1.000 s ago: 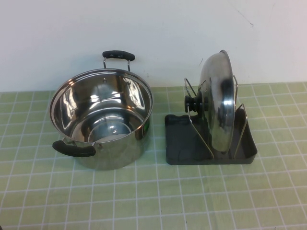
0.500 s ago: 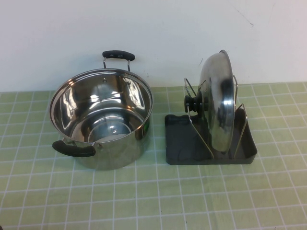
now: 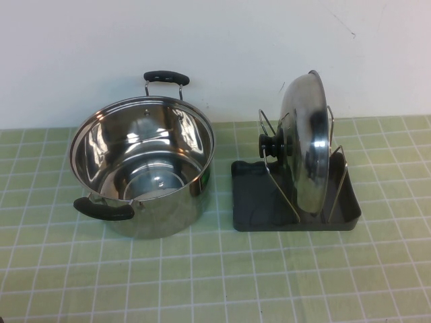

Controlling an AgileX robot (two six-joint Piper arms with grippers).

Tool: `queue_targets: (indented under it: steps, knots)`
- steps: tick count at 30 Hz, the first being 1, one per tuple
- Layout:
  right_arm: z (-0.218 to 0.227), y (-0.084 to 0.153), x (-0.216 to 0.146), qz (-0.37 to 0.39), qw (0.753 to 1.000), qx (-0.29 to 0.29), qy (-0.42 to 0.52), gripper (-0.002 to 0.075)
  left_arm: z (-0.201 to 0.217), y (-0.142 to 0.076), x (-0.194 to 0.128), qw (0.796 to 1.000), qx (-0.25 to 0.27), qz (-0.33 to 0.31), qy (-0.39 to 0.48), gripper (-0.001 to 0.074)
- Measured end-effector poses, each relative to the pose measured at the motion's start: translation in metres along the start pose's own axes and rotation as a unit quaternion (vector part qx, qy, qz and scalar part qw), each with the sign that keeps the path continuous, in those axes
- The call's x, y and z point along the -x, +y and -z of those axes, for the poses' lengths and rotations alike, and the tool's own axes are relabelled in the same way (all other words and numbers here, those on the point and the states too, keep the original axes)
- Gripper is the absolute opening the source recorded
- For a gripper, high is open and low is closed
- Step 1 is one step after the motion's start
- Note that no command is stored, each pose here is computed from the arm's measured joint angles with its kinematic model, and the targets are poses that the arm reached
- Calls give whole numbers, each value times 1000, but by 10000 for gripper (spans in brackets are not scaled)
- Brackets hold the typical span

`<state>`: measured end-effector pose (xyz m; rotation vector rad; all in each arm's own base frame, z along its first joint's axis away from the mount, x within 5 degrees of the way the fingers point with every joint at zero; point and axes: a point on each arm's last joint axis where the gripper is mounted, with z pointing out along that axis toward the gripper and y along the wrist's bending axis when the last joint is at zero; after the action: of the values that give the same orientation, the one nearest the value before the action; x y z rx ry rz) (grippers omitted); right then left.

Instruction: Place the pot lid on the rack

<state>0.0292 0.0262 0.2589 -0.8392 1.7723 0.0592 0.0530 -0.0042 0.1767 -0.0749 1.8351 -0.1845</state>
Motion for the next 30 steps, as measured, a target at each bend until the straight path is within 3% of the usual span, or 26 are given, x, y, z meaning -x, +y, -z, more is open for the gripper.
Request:
queue_targets:
  steps: [8,18,30]
  knots:
    - [-5,-1,-3,-9,1000,-16,-14,-1,0,0,0,1000,0,0,0,-2]
    - [-23,-9,-44,-118,972,-198,-40,-1,0,0,0,1000,0,-2,1,-2]
    - [-40,-2,-86,-165,953,-249,41,-1,0,0,0,1000,0,-2,1,-2]
